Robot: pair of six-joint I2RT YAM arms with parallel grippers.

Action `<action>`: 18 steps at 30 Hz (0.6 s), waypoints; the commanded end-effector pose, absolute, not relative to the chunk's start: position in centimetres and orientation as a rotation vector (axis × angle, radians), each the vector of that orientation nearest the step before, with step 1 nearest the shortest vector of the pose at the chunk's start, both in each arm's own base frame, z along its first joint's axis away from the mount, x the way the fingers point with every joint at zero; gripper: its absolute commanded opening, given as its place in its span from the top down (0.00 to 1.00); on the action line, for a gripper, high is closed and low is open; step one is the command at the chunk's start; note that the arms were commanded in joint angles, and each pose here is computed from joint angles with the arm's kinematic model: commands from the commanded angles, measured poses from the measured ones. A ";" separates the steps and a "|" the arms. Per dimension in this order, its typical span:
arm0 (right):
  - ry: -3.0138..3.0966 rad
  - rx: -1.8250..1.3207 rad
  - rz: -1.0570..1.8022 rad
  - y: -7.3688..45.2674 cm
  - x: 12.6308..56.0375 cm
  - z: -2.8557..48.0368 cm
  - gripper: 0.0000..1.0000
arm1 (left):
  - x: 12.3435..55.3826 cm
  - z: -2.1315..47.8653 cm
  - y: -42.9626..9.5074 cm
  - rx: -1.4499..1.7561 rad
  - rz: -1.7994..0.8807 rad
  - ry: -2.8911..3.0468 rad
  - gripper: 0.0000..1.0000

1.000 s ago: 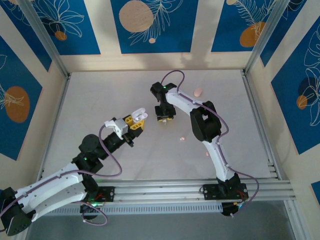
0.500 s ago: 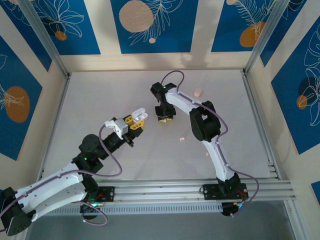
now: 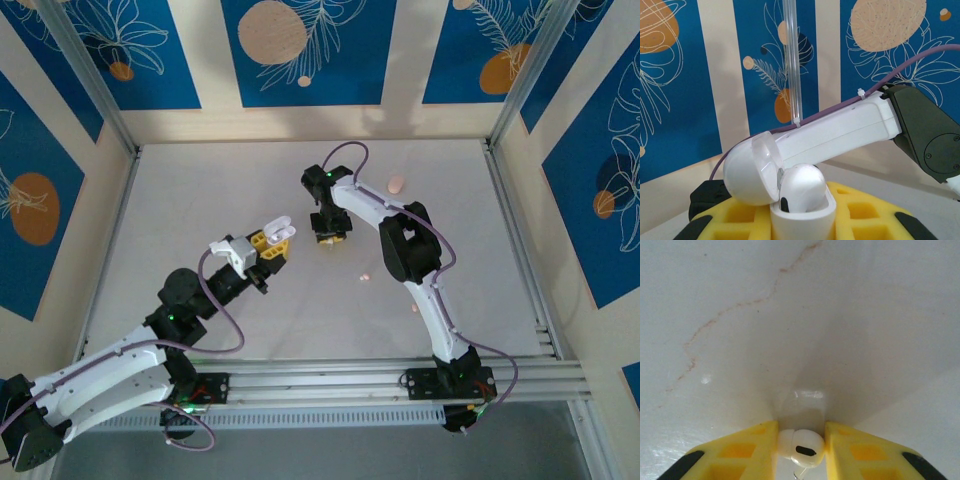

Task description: Insert the wireless bluetooth earbuds into the charging case

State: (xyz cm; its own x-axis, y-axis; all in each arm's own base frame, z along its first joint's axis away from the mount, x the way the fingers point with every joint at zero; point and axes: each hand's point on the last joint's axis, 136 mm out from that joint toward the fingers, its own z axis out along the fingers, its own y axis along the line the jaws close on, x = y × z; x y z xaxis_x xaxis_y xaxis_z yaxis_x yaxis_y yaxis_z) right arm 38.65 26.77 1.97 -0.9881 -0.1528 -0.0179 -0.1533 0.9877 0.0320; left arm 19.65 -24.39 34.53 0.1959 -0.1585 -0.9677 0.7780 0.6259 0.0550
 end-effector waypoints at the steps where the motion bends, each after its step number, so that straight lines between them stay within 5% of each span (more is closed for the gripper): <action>1: 3.173 -0.263 0.063 26.9 37.3 1.6 0.71 | 18.9 37.4 -24.5 0.607 -0.768 1.133 0.78; 8: 3.030 -0.248 0.144 27.1 38.0 6.4 0.73 | 19.4 36.5 -24.8 0.610 -0.756 1.162 0.78; 18: 2.592 -0.191 0.425 25.4 36.0 22.0 0.72 | 20.1 35.1 -25.9 0.628 -0.769 1.195 0.78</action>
State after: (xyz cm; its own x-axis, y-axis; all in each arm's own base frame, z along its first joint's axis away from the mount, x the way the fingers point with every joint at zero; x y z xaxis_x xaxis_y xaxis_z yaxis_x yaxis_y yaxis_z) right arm 36.38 25.25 16.90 -0.9251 -0.1052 -0.3650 -0.1837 0.9649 0.1877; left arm 20.69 -25.64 32.55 0.1418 -0.1179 -0.9828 0.7826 0.6213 0.0383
